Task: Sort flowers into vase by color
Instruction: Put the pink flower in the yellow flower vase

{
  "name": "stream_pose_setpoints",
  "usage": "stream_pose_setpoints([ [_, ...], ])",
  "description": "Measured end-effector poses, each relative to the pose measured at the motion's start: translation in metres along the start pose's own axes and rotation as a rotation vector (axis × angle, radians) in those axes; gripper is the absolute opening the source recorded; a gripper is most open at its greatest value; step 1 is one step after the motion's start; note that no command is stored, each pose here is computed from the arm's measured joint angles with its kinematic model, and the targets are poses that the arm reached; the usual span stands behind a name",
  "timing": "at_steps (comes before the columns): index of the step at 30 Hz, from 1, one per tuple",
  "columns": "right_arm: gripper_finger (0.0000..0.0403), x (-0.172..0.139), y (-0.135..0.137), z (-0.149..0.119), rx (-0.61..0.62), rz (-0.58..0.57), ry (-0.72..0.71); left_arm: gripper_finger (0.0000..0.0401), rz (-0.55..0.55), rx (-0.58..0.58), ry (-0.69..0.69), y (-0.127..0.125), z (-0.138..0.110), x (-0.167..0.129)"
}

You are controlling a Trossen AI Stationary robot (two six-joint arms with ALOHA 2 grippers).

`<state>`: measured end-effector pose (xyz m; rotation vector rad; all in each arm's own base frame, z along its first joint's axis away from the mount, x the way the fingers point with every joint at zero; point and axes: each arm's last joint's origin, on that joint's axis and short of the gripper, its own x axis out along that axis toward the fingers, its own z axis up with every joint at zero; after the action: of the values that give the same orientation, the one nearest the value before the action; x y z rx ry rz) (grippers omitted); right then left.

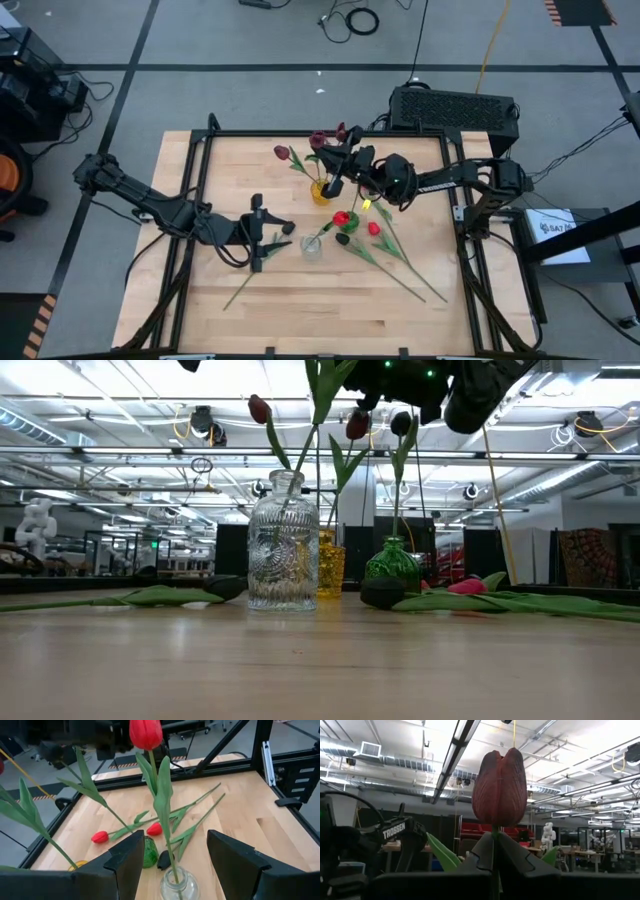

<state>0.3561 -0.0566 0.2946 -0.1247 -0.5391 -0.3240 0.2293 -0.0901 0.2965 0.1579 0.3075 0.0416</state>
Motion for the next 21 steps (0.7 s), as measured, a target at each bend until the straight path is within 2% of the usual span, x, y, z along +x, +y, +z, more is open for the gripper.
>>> stream_pose_setpoints([
  [17, 0.0004, 0.0002, -0.0015, -0.0016, -0.015, -0.003, 0.009, 0.0223, 0.0, 0.003, 0.0, 0.0, 0.0, -0.0001],
  [21, 0.0004, 0.0, -0.0008, -0.0073, -0.021, 0.005, 0.069, 0.0223, 0.0, 0.003, 0.0, 0.0, 0.0, -0.0001],
])
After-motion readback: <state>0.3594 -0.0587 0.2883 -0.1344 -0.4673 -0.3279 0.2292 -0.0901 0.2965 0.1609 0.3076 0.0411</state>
